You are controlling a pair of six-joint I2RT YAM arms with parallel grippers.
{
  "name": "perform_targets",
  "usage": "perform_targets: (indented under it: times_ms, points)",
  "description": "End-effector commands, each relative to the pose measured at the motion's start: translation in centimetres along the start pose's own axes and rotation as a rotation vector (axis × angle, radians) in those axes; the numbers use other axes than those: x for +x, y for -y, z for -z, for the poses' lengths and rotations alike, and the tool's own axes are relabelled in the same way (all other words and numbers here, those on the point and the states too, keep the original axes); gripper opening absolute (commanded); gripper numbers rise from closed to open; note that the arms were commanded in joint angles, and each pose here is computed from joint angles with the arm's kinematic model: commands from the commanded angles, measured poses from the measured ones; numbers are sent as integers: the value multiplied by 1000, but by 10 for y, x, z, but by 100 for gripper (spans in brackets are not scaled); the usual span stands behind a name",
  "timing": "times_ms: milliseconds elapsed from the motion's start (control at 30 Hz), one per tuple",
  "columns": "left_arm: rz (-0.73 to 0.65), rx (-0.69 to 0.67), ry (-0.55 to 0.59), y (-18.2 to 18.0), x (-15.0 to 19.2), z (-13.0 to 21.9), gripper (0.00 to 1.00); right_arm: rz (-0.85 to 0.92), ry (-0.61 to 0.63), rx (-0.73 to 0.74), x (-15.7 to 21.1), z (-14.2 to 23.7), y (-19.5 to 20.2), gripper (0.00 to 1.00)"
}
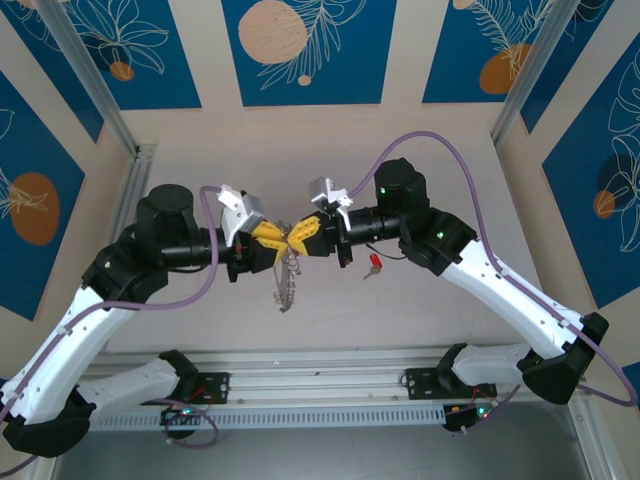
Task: Put the keys on the keyring
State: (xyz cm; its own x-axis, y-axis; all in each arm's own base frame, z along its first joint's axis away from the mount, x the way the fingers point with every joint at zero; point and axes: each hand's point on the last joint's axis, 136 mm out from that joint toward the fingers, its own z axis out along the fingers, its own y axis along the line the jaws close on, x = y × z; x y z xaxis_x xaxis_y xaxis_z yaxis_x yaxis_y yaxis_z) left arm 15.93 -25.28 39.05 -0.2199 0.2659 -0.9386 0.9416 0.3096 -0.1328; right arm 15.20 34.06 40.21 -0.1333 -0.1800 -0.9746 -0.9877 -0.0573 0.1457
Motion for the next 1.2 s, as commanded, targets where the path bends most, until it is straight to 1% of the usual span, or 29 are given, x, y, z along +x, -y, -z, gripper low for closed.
perform_targets:
  times_ms: [0,100,200,267,367,400,767,933,1167]
  points:
    - [-47,34,-2,6,-5,-9,31,36,30,-52,-10,-3,-11,0]
    - [-46,43,-7,6,-5,-13,30,35,24,-61,-7,-5,-11,0]
    - [-42,53,-15,6,-3,-17,25,33,17,-67,-5,-5,-12,0]
    - [-42,55,-14,6,-3,-18,18,32,16,-75,-4,-6,-14,0]
    - [-41,63,-1,8,-5,-17,2,33,11,-76,-3,-6,-15,0]
    - [-41,67,4,9,-6,-16,0,32,8,-76,-2,-6,-14,0]
    - [-42,66,21,13,-5,-10,0,52,5,-74,4,-3,-19,0]
    - [-52,90,24,18,-5,-8,0,77,13,-67,5,4,-24,0]
    - [-68,88,33,22,-5,0,0,74,8,-70,9,9,-27,0]
